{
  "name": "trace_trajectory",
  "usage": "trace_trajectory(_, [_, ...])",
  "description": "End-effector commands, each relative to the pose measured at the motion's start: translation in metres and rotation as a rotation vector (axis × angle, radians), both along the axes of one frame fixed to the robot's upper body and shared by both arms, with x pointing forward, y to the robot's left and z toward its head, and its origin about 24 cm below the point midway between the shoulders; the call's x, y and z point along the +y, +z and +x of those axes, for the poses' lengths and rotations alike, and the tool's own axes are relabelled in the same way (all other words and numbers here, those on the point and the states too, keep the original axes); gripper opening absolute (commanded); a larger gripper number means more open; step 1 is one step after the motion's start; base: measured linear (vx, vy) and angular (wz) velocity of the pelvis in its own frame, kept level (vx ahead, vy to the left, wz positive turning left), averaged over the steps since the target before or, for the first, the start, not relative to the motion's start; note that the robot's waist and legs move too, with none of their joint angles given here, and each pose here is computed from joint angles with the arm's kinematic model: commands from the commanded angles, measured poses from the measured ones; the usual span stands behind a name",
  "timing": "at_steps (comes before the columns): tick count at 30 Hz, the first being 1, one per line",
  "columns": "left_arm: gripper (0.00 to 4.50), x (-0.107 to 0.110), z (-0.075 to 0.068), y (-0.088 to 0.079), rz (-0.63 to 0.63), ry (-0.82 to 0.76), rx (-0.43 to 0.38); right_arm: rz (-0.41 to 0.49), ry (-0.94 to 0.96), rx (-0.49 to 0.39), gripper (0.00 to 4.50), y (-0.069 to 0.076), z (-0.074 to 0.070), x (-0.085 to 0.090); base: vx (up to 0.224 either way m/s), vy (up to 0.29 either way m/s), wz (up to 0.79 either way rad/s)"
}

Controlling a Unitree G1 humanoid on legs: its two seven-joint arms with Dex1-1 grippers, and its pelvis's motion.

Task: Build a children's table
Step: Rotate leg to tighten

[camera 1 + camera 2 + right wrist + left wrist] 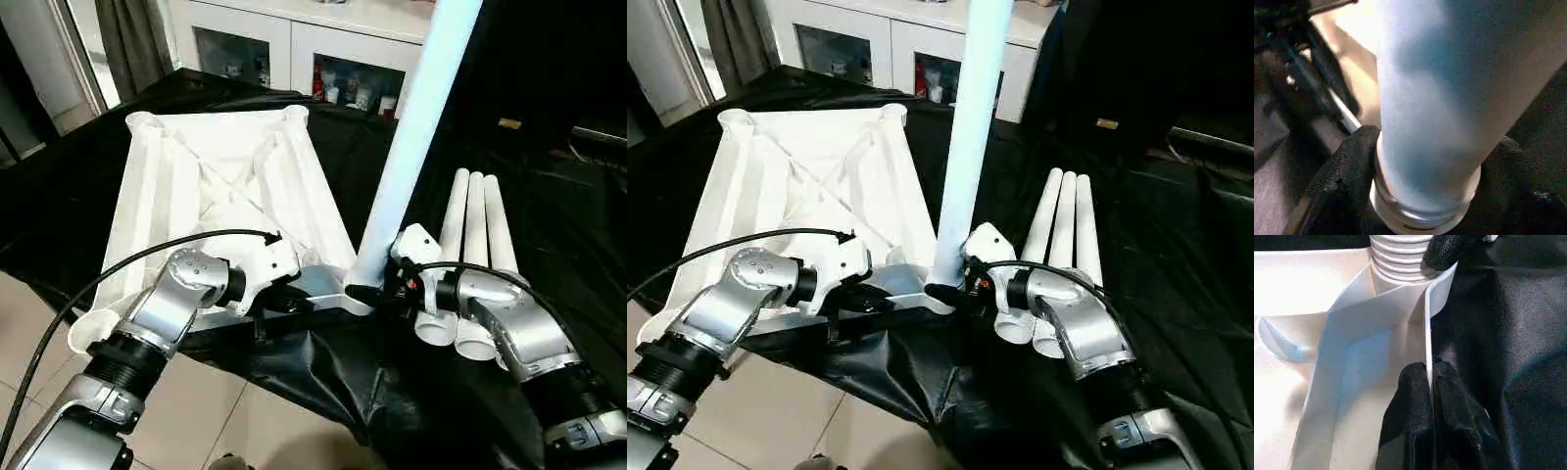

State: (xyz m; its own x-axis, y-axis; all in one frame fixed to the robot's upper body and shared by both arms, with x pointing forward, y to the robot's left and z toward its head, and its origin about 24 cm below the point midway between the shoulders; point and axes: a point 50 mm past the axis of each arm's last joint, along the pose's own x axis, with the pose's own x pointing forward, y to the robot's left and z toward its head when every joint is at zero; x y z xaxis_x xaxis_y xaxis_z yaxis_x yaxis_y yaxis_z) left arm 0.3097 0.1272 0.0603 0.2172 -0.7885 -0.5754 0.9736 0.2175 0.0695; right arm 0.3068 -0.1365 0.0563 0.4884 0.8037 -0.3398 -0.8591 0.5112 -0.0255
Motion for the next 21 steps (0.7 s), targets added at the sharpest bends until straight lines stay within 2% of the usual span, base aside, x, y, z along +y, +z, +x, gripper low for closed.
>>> trace_trajectory(1, [0.00,-0.009,0.005,0.001,-0.015,0.048,-0.012,0.025,-0.213,0.025,2.69,-0.010,0.010,-0.010,0.000,0.000,0.00])
trace_trajectory(2, [0.00,-0.011,0.016,-0.001,-0.010,0.160,-0.037,0.049,-0.369,0.040,2.69,-0.016,0.018,-0.011,0.000,0.000,0.00])
trace_trajectory(5, [0.00,-0.022,0.034,-0.003,-0.017,0.366,-0.070,0.080,-0.648,0.100,2.67,-0.030,0.029,-0.005,0.000,0.000,0.00])
trace_trajectory(9, [0.00,-0.041,0.043,-0.003,-0.024,0.473,-0.082,0.094,-0.787,0.154,2.67,-0.040,0.034,0.014,0.000,0.000,0.00])
trace_trajectory(12, [0.00,-0.059,0.046,-0.003,-0.004,0.485,-0.106,0.116,-0.850,0.172,2.67,-0.042,0.038,0.036,0.000,0.000,0.00])
trace_trajectory(16, [0.00,-0.068,0.045,-0.004,-0.008,0.456,-0.108,0.144,-0.843,0.165,2.67,-0.037,0.042,0.047,0.000,0.000,0.00])
trace_trajectory(17, [0.00,-0.069,0.045,-0.004,-0.009,0.447,-0.110,0.151,-0.840,0.164,3.02,-0.035,0.043,0.048,0.000,0.000,0.00])
trace_trajectory(18, [0.00,-0.070,0.044,-0.004,-0.011,0.429,-0.112,0.168,-0.835,0.161,3.02,-0.033,0.045,0.050,0.000,0.000,0.00])
trace_trajectory(20, [0.00,-0.071,0.043,-0.004,-0.017,0.398,-0.114,0.185,-0.817,0.153,3.39,-0.029,0.048,0.053,0.000,0.000,0.00])
trace_trajectory(21, [0.00,-0.071,0.043,-0.004,-0.017,0.398,-0.114,0.185,-0.817,0.153,3.39,-0.029,0.048,0.053,0.000,0.000,0.00])
